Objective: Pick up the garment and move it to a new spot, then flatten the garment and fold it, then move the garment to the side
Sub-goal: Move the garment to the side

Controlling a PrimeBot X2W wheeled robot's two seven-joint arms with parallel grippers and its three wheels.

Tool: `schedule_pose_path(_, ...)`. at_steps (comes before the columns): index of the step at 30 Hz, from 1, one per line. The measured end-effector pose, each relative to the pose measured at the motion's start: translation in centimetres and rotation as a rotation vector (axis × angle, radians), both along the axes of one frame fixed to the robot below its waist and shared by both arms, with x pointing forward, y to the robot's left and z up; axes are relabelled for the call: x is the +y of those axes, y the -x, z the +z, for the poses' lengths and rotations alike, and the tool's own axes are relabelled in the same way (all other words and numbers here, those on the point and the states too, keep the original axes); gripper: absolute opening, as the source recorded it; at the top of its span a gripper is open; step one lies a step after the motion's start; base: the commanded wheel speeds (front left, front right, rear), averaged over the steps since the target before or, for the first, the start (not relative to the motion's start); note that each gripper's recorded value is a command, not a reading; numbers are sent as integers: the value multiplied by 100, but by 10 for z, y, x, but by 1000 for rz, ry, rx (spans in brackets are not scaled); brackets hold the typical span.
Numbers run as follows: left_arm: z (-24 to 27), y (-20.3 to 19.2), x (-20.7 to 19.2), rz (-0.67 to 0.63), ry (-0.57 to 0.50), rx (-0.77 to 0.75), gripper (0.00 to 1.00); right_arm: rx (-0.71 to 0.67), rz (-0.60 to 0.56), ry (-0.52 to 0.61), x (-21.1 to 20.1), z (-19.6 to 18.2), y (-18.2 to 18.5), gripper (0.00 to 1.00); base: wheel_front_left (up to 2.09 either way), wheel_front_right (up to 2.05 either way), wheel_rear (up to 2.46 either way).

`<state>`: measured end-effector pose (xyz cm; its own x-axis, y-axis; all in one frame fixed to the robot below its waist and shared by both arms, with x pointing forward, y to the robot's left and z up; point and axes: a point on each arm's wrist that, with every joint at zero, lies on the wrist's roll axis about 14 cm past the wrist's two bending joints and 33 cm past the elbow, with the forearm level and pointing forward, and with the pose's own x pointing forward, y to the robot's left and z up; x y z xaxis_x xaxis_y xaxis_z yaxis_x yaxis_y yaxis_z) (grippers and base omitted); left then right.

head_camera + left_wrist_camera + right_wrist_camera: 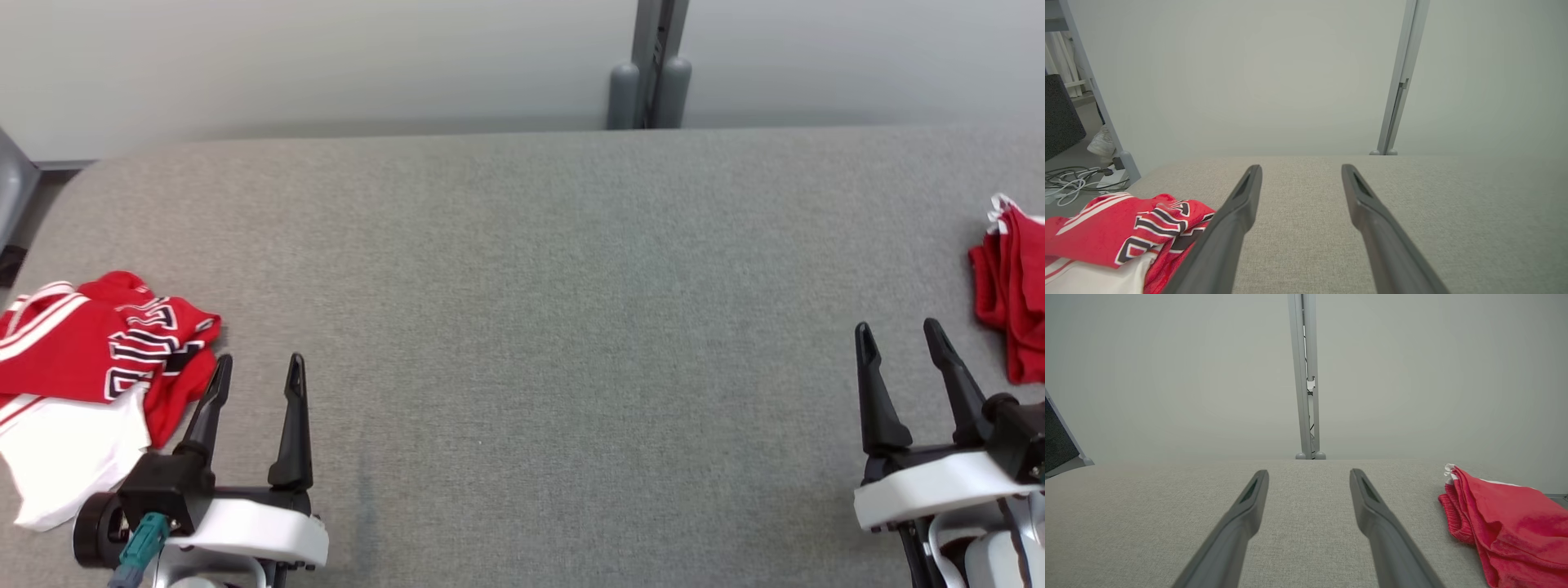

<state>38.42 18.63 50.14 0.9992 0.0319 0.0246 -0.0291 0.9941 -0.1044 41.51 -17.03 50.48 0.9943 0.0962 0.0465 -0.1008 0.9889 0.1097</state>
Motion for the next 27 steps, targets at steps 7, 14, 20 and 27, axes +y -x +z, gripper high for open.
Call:
schedule_pose_path(7,2,20,11,28,-10,-2,100,-5,20,12,6,9,18,100,0,0,0)
schedule_pose_path(14,0,33,5,6,-14,11,100,9,-5,18,-3,12,42,100,0,0,0)
schedule_pose_path(20,-3,41,1,-9,-9,24,100,8,-22,23,-9,17,57,100,0,0,0)
schedule_pose_path(27,-5,43,-1,-20,-10,38,100,4,-34,20,-13,20,62,100,0,0,0)
